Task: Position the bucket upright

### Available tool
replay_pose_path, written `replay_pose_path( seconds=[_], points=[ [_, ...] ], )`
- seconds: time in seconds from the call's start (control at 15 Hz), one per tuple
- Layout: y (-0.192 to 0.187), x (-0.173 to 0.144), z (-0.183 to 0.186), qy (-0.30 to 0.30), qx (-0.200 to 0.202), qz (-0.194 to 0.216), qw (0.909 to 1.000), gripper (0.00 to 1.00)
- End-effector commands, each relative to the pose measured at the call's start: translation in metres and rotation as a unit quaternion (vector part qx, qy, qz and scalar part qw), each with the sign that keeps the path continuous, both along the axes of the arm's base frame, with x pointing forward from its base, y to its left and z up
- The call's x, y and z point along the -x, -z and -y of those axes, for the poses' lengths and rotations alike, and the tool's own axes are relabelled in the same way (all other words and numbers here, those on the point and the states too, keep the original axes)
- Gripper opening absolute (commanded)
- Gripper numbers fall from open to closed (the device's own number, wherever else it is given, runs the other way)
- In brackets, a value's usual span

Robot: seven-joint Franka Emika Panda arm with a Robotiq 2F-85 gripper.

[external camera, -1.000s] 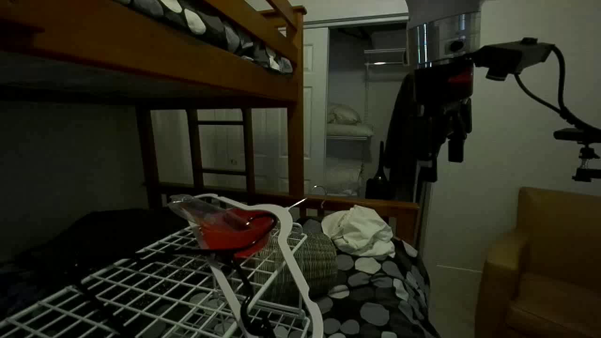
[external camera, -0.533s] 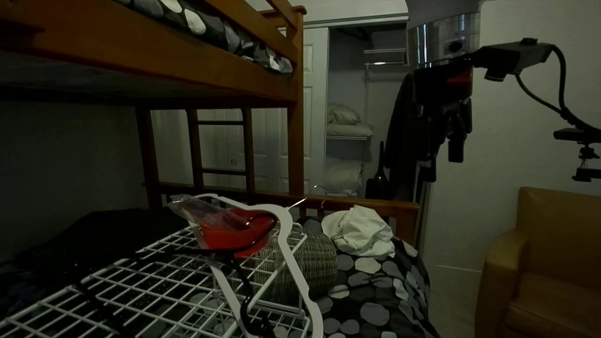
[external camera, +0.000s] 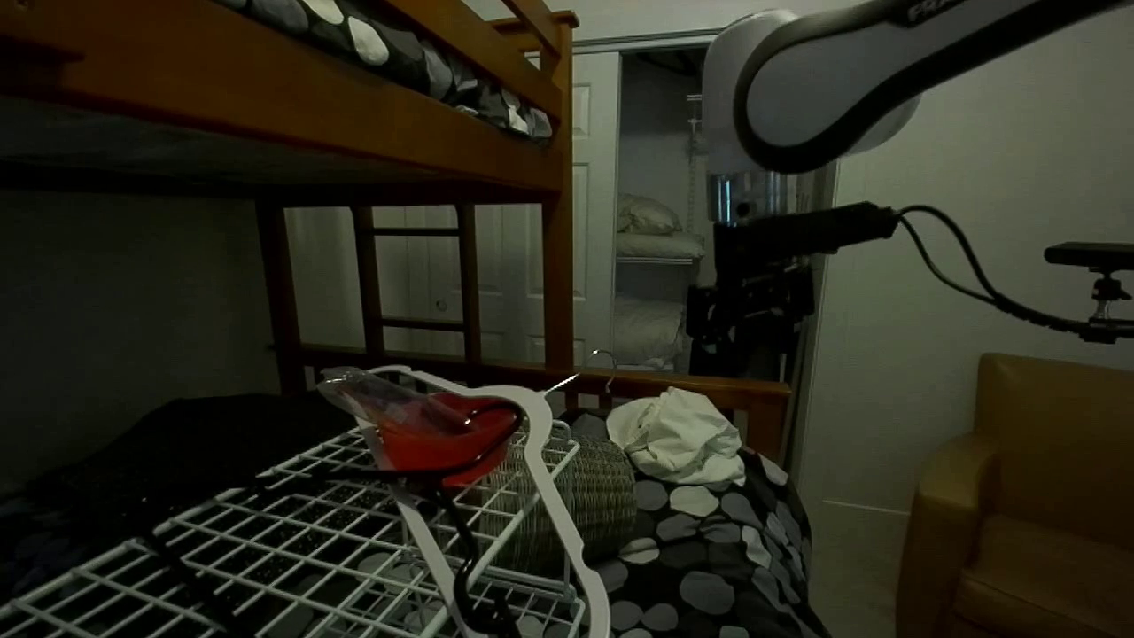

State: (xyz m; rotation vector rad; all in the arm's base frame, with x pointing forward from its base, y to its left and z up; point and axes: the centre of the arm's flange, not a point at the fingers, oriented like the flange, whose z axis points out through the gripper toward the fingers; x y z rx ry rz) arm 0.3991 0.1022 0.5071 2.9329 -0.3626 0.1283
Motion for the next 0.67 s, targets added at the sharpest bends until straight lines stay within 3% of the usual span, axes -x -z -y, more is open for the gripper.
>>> replay_pose_path(
  seconds=[0.0, 0.07, 0.13, 0.33, 0.53, 0.6],
  points=[
    [0.022, -0.064, 0.013, -0.003, 0.006, -0.002, 1.0, 1.0],
    [0.027, -0.071, 0.012, -0.005, -0.007, -0.004, 1.0, 1.0],
    [0.024, -0.041, 0.014, 0.0, -0.002, 0.001, 1.0, 1.0],
    [0.031, -0.052, 0.016, 0.001, -0.009, -0.007, 0.9999, 1.0],
    [0.024, -0.049, 0.012, -0.003, -0.008, 0.001, 1.0, 1.0],
    [0.028, -0.063, 0.009, 0.02, -0.012, 0.016, 0.9996, 1.0]
  ],
)
